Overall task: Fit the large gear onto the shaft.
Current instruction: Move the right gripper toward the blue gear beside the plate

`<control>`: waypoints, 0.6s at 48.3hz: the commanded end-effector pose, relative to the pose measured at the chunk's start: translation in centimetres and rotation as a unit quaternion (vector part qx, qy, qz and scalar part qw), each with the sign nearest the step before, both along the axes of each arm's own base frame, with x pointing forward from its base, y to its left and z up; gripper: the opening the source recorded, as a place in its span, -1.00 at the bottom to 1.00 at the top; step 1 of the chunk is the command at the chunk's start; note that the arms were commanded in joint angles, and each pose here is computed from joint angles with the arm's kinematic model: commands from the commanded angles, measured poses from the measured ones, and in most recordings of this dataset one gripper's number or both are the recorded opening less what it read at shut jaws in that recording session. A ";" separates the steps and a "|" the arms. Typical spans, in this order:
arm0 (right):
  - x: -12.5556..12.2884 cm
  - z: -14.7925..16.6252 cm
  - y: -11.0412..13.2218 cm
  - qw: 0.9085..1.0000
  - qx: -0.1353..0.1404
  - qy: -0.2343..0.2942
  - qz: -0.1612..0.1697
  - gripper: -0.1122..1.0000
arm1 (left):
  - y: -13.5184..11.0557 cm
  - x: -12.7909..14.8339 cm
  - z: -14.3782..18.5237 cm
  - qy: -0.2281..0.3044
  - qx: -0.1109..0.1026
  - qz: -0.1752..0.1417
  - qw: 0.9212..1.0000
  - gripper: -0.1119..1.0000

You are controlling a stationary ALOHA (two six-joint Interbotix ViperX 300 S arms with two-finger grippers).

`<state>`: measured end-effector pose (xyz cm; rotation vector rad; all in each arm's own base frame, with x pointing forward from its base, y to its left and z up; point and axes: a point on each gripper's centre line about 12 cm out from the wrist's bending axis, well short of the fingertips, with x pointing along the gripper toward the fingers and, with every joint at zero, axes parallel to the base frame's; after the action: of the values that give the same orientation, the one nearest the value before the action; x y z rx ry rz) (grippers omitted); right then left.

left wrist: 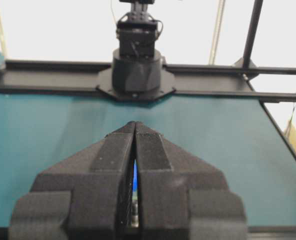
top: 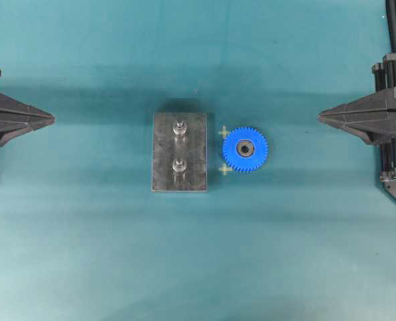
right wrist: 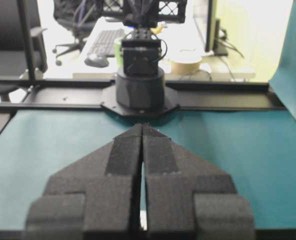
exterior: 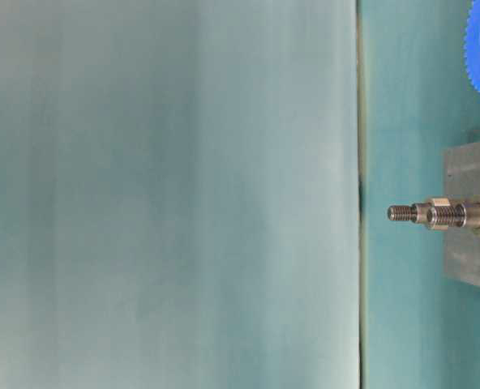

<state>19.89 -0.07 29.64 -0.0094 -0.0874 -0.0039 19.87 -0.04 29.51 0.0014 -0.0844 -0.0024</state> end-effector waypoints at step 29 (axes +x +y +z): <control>3.4 -3.8 -2.3 0.930 0.114 0.345 -0.059 -0.78 | 0.1 9.2 -4.2 0.267 0.023 -0.001 0.963 -0.80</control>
<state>22.03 -1.86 25.38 0.2209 0.5824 -0.1121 28.29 0.05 24.57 0.0300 0.4571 -0.0047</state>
